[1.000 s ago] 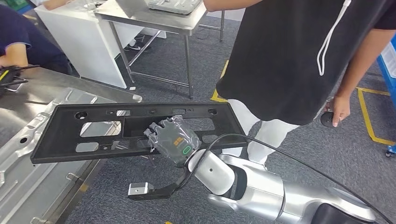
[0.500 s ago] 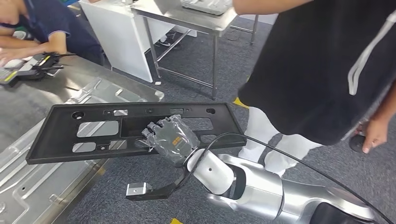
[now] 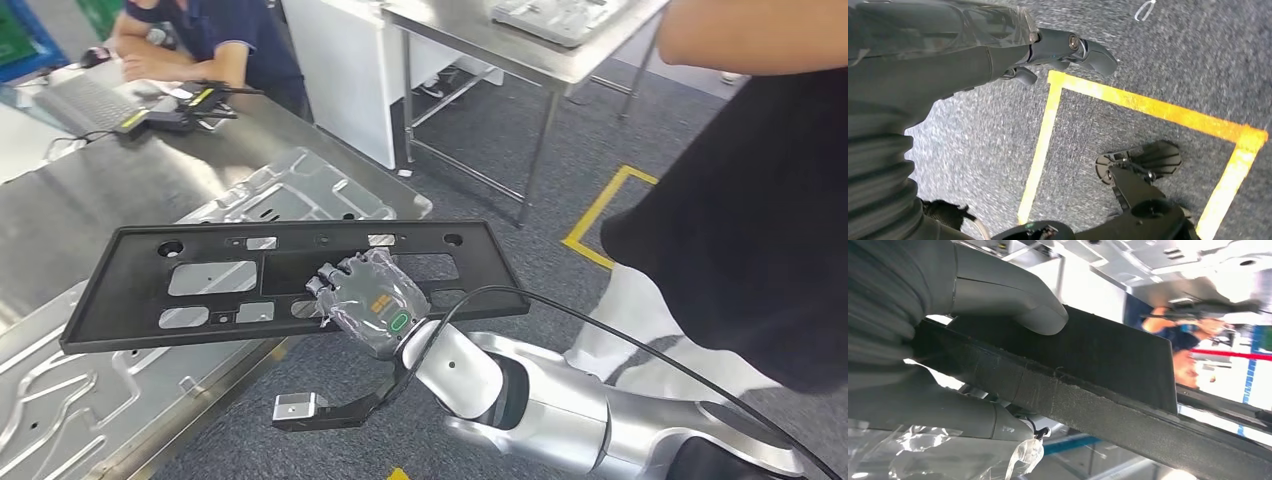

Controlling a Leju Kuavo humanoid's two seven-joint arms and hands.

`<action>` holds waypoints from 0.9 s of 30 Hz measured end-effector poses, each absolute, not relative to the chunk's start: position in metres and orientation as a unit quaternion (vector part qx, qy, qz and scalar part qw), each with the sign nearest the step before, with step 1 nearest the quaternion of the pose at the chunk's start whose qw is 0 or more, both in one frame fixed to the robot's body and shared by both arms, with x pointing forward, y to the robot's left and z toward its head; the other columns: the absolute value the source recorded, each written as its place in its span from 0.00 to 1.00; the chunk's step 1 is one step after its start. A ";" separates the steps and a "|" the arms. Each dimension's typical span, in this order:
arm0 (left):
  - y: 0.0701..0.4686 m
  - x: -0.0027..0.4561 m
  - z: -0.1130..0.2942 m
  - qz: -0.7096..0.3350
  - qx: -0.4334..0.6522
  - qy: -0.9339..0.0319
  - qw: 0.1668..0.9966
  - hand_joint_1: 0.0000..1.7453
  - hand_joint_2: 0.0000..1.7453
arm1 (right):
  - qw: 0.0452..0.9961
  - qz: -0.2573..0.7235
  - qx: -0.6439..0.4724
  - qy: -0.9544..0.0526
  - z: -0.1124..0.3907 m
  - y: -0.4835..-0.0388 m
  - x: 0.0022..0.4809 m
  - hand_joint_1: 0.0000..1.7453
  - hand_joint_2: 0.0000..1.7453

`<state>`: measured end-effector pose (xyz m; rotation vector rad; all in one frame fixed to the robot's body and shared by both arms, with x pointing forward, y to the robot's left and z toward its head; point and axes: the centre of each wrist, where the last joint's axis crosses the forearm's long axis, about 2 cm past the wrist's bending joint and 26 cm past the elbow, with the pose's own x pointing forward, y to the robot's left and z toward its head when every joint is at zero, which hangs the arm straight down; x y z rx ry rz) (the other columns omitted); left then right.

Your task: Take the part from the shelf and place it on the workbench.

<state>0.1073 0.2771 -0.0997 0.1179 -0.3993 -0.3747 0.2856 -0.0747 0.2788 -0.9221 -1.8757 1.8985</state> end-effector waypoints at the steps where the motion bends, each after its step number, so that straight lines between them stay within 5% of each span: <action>1: 0.277 0.108 -0.100 -0.185 0.058 -0.197 0.961 0.00 1.00 | 0.158 0.664 -0.323 -0.656 0.279 -0.075 0.286 1.00 1.00; 27: 0.278 0.109 -0.099 -0.191 0.062 -0.193 0.961 0.00 1.00 | 0.153 0.667 -0.327 -0.652 0.280 -0.074 0.285 1.00 1.00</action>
